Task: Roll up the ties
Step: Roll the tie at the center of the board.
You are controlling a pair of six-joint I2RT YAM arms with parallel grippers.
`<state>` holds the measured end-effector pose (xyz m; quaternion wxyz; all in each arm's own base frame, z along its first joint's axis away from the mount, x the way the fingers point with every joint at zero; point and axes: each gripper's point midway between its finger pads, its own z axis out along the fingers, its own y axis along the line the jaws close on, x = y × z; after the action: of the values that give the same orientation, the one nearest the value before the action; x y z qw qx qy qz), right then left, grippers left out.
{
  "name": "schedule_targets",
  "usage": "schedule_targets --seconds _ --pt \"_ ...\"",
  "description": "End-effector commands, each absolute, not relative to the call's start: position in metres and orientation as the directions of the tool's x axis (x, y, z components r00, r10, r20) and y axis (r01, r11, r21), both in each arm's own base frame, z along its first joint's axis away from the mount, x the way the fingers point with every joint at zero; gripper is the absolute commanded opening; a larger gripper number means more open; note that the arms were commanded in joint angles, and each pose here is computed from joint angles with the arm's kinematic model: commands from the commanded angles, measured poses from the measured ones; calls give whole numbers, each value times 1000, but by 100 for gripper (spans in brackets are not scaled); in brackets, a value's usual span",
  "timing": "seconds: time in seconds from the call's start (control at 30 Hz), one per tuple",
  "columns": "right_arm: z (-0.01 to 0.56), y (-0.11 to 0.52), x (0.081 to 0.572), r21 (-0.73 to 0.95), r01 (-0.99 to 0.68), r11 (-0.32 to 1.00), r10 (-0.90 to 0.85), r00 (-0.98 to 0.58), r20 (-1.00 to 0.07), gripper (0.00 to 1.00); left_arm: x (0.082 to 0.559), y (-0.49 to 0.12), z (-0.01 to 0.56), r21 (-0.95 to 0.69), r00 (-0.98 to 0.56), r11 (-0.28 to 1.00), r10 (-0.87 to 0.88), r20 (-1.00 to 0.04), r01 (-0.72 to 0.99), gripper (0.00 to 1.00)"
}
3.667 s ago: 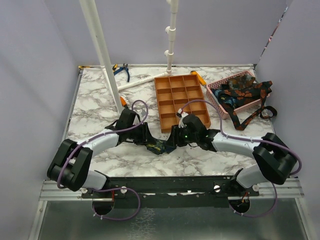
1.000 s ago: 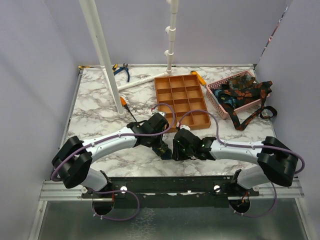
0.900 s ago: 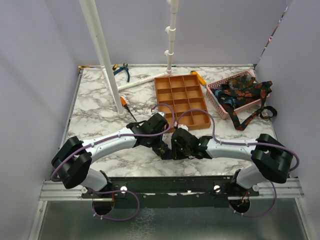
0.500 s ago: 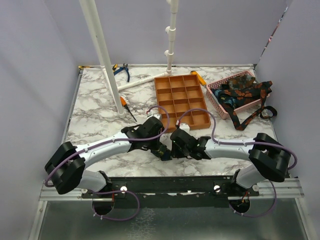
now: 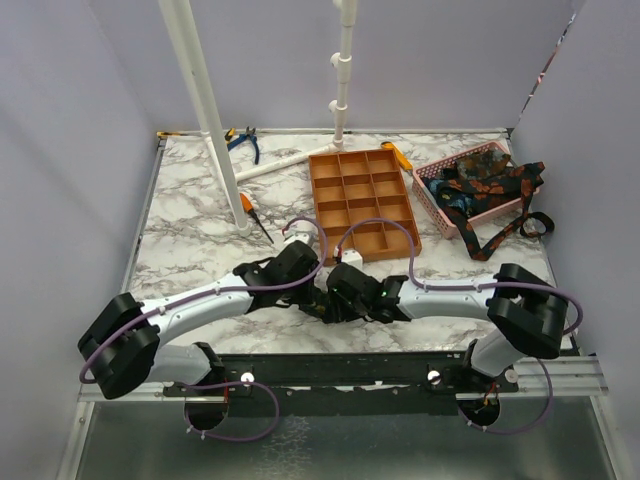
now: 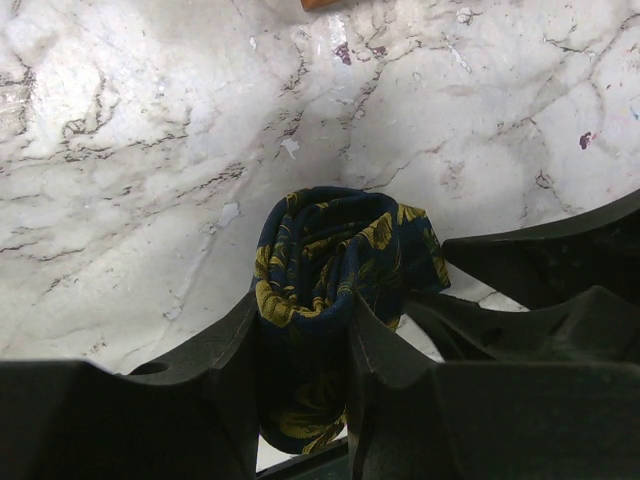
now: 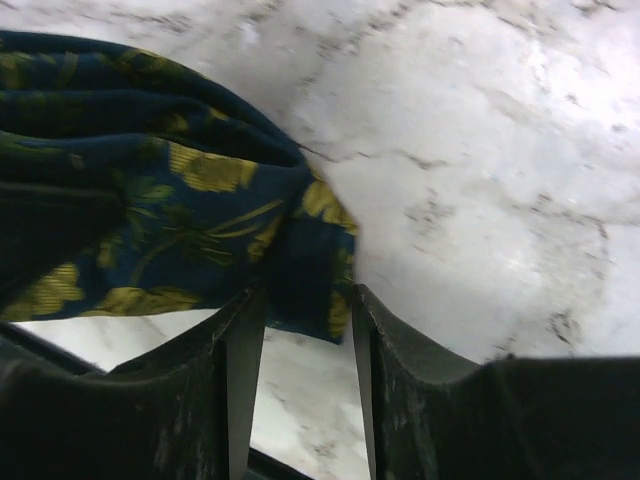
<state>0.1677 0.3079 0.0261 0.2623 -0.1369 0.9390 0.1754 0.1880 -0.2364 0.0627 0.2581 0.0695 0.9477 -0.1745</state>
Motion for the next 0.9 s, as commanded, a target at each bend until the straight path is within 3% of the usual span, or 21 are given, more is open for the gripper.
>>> schedule_targets --seconds 0.0,0.1,0.27,0.43,0.87 --pt "-4 294 155 181 -356 917 -238 -850 -469 42 180 -224 51 -289 -867 941 7 -498 173 0" --pt "-24 276 149 110 -320 941 -247 -872 -423 35 178 -222 53 -306 -864 937 -9 -504 169 0" --pt "-48 244 140 9 -265 964 -243 -897 -369 13 175 -220 55 -332 -857 928 -27 -514 170 0" --pt "-54 218 140 -82 -214 973 -229 -903 -363 1 170 -222 53 -374 -858 911 -47 -511 172 0" --pt "-31 202 193 -126 -125 984 -166 -900 -402 0 183 -226 49 -342 -846 927 -56 -530 153 0"
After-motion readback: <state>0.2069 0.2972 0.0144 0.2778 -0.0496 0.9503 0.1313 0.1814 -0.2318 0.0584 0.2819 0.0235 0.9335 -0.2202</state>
